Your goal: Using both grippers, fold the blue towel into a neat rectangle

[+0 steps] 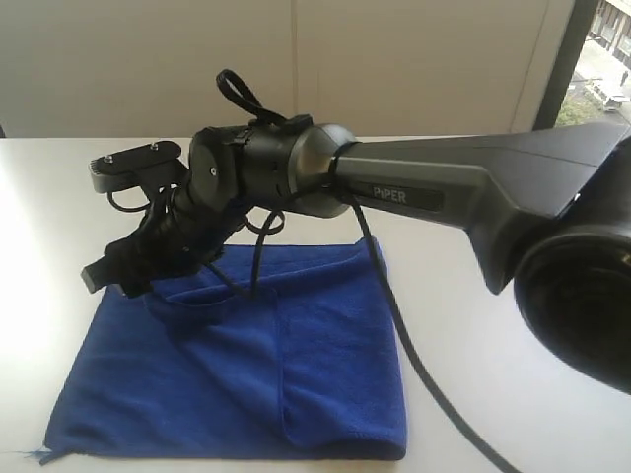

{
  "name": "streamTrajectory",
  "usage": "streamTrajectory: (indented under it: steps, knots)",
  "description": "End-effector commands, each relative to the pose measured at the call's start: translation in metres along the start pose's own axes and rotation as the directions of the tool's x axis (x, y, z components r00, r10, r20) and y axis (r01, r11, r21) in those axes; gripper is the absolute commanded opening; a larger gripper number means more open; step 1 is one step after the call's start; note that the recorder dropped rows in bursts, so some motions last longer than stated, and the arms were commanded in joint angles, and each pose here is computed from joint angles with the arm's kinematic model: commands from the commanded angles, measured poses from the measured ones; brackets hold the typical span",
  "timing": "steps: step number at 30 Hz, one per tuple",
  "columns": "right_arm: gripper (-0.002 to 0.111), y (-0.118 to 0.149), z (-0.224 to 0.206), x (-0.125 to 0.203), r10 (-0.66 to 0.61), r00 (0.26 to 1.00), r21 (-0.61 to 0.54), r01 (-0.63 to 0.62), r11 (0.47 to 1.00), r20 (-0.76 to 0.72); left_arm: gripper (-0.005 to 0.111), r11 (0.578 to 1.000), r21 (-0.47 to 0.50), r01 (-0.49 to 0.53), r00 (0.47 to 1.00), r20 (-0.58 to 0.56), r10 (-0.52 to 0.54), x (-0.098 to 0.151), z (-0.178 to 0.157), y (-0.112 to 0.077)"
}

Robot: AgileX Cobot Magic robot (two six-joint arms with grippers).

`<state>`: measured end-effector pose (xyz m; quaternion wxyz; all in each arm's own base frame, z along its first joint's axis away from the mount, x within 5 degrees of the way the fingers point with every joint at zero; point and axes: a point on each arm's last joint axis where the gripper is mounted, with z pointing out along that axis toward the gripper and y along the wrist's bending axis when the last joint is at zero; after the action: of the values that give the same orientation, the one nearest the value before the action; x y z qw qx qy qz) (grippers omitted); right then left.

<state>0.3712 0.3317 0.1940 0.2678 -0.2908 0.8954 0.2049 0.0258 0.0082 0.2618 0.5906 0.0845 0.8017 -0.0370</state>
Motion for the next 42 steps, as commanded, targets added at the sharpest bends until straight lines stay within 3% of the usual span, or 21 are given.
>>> streamTrajectory:
  steps: [1,4,7,10,13,18,23,26,28,30,31,34,35,37,39,40,42]
  knots:
    - [0.075,-0.001,-0.029,-0.016,-0.092,0.994,0.032,0.09,0.995,0.055,0.0,1.0,0.004,0.001,1.0,0.006,-0.001,0.001,0.0,0.0]
    - [0.07,-0.016,-0.059,-0.021,-0.166,0.986,0.108,0.164,0.981,0.008,0.0,1.0,0.004,0.001,1.0,0.006,-0.001,0.001,0.0,0.0]
    - [0.064,-0.038,-0.084,-0.015,-0.226,0.963,0.2,0.252,0.947,-0.146,0.0,0.998,0.026,0.058,0.998,-0.002,-0.058,-0.001,-0.001,-0.002]
    - [0.063,-0.055,-0.093,-0.007,-0.249,0.938,0.206,0.3,0.931,-0.241,0.0,0.997,0.029,0.072,0.994,-0.082,-0.069,-0.014,0.0,-0.004]
    - [0.063,-0.068,-0.098,-0.001,-0.239,0.933,0.189,0.295,0.937,-0.268,0.0,0.999,0.033,-0.021,0.98,-0.199,0.027,-0.037,0.01,-0.006]
    - [0.063,-0.077,-0.104,0.008,-0.218,0.934,0.155,0.269,0.951,-0.283,0.0,0.963,0.123,-0.242,0.849,-0.453,0.271,-0.09,0.051,-0.013]
    - [0.063,-0.075,-0.098,0.021,-0.236,0.921,0.08,0.273,0.959,-0.309,0.0,0.901,0.304,-0.308,0.705,-0.563,0.431,-0.127,0.128,-0.034]
    - [0.063,-0.076,-0.092,0.035,-0.245,0.902,0.05,0.28,0.959,-0.355,0.0,0.811,0.441,-0.383,0.571,-0.578,0.584,-0.13,0.182,-0.042]
    - [0.063,-0.076,-0.089,0.043,-0.238,0.894,0.039,0.272,0.961,-0.379,0.0,0.701,0.614,-0.364,0.498,-0.507,0.703,-0.123,0.21,-0.049]
    - [0.063,-0.077,-0.086,0.05,-0.24,0.885,0.029,0.274,0.961,-0.399,0.0,0.551,0.757,-0.352,0.457,-0.374,0.807,-0.11,0.236,-0.051]
    - [0.063,-0.077,-0.086,0.053,-0.24,0.882,0.023,0.272,0.962,-0.406,0.0,0.533,0.759,-0.373,0.457,-0.349,0.818,-0.105,0.247,-0.049]
    - [0.063,-0.076,-0.085,0.056,-0.236,0.892,0.023,0.265,0.964,-0.387,0.0,0.56,0.702,-0.44,0.477,-0.346,0.808,-0.093,0.28,-0.038]
    - [0.063,-0.076,-0.085,0.055,-0.238,0.9,0.034,0.269,0.963,-0.366,0.0,0.546,0.692,-0.472,0.472,-0.324,0.82,-0.09,0.289,-0.035]
    - [0.063,-0.077,-0.084,0.051,-0.259,0.907,0.047,0.29,0.956,-0.331,0.0,0.444,0.706,-0.552,0.413,-0.231,0.881,-0.083,0.302,-0.033]
    - [0.063,-0.076,-0.082,0.047,-0.303,0.909,0.053,0.33,0.942,-0.285,0.0,0.294,0.725,-0.623,0.313,-0.113,0.943,-0.073,0.317,-0.034]
    - [0.063,-0.074,-0.08,0.043,-0.327,0.912,0.048,0.349,0.936,-0.247,0.0,0.243,0.728,-0.641,0.277,-0.076,0.958,-0.068,0.323,-0.034]
    - [0.063,-0.063,-0.077,0.037,-0.377,0.909,0.025,0.387,0.922,-0.176,0.0,0.236,0.711,-0.662,0.267,-0.071,0.961,-0.058,0.337,-0.033]
